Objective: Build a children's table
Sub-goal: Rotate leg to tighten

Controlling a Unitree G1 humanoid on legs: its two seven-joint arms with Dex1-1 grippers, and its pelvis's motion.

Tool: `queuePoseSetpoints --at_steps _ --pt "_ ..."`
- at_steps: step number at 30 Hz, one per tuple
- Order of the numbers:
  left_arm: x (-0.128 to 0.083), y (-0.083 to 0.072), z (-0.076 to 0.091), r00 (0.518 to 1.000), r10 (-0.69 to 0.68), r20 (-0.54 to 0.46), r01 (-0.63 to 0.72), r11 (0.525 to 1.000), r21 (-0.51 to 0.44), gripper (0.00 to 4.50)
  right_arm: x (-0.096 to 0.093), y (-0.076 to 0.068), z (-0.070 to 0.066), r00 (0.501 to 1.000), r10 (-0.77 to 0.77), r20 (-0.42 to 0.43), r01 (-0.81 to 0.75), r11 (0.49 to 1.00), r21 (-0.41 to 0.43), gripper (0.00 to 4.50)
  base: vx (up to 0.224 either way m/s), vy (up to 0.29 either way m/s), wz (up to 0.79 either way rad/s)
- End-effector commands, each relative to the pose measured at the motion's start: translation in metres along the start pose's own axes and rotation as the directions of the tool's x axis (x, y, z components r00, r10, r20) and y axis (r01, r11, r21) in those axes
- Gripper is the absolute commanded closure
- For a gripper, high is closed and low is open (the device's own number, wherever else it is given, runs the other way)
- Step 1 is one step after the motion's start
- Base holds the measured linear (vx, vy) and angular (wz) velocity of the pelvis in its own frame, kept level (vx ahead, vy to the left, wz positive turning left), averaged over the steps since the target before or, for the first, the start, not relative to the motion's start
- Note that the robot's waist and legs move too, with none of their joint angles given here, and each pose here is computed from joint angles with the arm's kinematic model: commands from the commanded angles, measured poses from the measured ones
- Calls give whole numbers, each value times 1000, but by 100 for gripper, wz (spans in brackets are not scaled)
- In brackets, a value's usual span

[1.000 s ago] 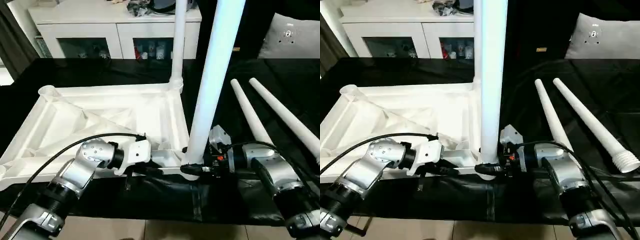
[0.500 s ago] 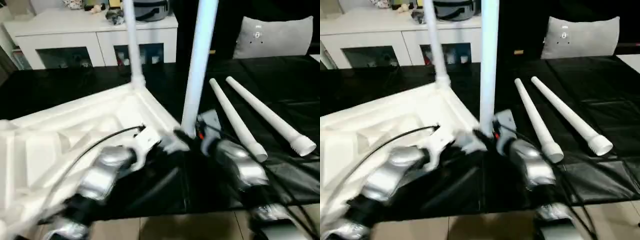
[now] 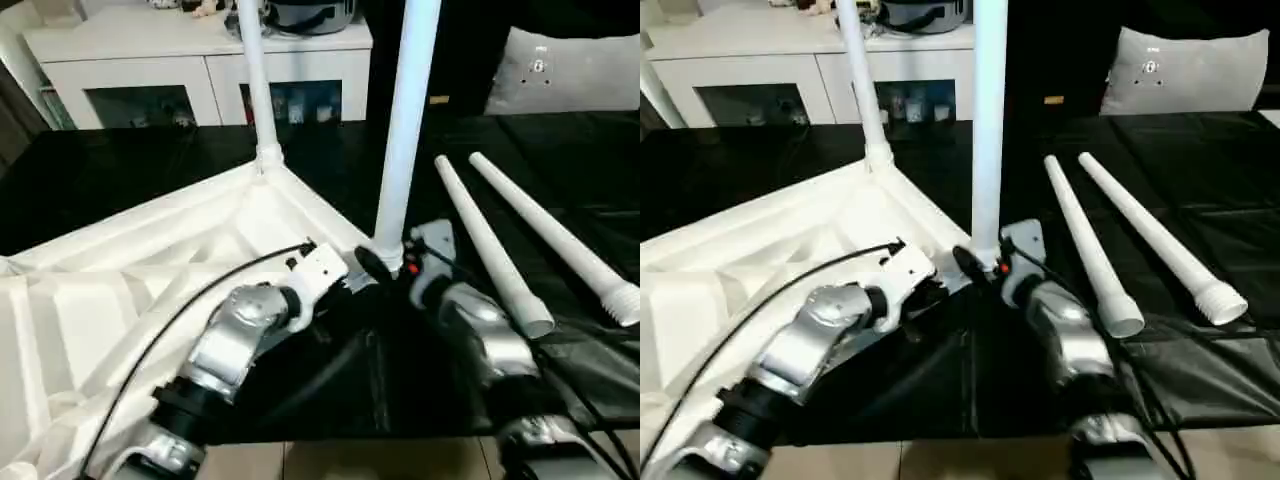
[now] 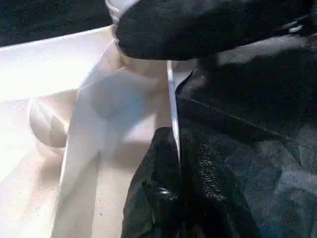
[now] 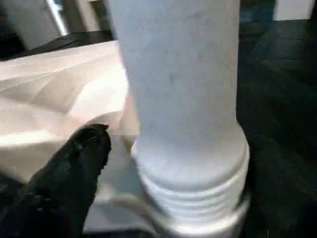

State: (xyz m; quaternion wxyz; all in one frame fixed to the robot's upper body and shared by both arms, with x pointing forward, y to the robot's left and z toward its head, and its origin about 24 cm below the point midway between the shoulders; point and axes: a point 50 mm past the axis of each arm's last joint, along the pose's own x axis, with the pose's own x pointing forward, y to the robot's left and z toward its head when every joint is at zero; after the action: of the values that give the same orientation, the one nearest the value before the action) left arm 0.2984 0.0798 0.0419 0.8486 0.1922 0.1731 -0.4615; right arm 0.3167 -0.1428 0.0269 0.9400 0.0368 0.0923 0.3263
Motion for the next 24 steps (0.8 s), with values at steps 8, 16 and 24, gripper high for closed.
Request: queuePoseSetpoints --at_steps 8,16,24 --pt "-26 0 -28 951 -295 -91 306 940 149 450 -32 -5 25 937 343 -61 -348 920 -178 2 0 0 0" --pt "-38 -6 -32 849 -508 -147 528 820 220 450 -40 4 23 800 559 -217 -595 786 -170 30 0 0 0" --pt "-39 -10 -31 807 -568 -159 590 771 240 450 -40 14 14 708 642 -295 -692 713 -110 89 0 0 0"
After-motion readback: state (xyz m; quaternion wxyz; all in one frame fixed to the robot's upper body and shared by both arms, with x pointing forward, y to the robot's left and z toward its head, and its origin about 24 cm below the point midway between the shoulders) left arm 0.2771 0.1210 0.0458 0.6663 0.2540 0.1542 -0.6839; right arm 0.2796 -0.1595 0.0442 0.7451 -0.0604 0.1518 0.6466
